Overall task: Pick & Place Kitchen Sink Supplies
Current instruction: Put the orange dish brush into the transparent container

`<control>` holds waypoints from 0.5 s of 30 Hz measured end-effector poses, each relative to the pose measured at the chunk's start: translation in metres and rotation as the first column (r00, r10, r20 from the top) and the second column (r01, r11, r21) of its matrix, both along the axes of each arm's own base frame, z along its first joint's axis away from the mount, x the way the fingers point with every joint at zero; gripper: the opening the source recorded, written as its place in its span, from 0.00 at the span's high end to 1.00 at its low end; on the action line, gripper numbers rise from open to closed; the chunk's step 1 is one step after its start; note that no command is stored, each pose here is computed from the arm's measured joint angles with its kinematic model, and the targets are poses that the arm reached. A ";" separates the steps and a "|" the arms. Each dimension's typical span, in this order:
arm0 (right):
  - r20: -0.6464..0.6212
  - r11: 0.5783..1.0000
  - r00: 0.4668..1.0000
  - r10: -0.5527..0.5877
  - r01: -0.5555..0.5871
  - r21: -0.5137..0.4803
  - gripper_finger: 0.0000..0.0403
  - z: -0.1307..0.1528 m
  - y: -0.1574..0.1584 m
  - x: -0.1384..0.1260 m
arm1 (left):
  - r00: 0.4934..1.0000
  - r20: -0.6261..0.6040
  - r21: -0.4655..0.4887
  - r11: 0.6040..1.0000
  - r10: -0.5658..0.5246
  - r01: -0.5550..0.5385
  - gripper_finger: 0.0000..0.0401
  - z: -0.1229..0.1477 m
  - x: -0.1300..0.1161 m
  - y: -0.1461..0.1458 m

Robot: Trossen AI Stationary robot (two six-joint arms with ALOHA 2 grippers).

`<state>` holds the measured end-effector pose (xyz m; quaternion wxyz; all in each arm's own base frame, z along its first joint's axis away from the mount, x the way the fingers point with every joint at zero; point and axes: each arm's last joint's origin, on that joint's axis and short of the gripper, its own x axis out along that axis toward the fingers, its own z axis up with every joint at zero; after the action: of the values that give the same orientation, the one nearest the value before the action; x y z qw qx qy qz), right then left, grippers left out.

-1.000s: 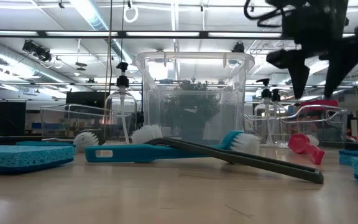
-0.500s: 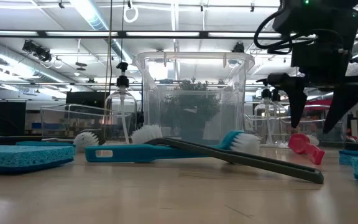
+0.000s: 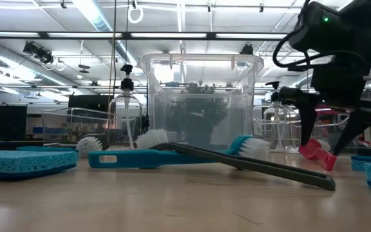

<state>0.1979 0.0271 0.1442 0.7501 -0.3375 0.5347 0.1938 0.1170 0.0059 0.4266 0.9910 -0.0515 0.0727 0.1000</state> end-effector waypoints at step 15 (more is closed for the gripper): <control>0.023 0.998 0.998 0.057 -0.056 -0.040 0.56 -0.010 -0.011 -0.002 | 1.000 0.000 0.001 1.000 0.014 -0.014 0.96 0.000 0.000 0.000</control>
<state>0.1956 0.0164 0.1343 0.7439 -0.3693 0.5197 0.2006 0.1168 0.0063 0.4267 0.9903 -0.0514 0.0720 0.1070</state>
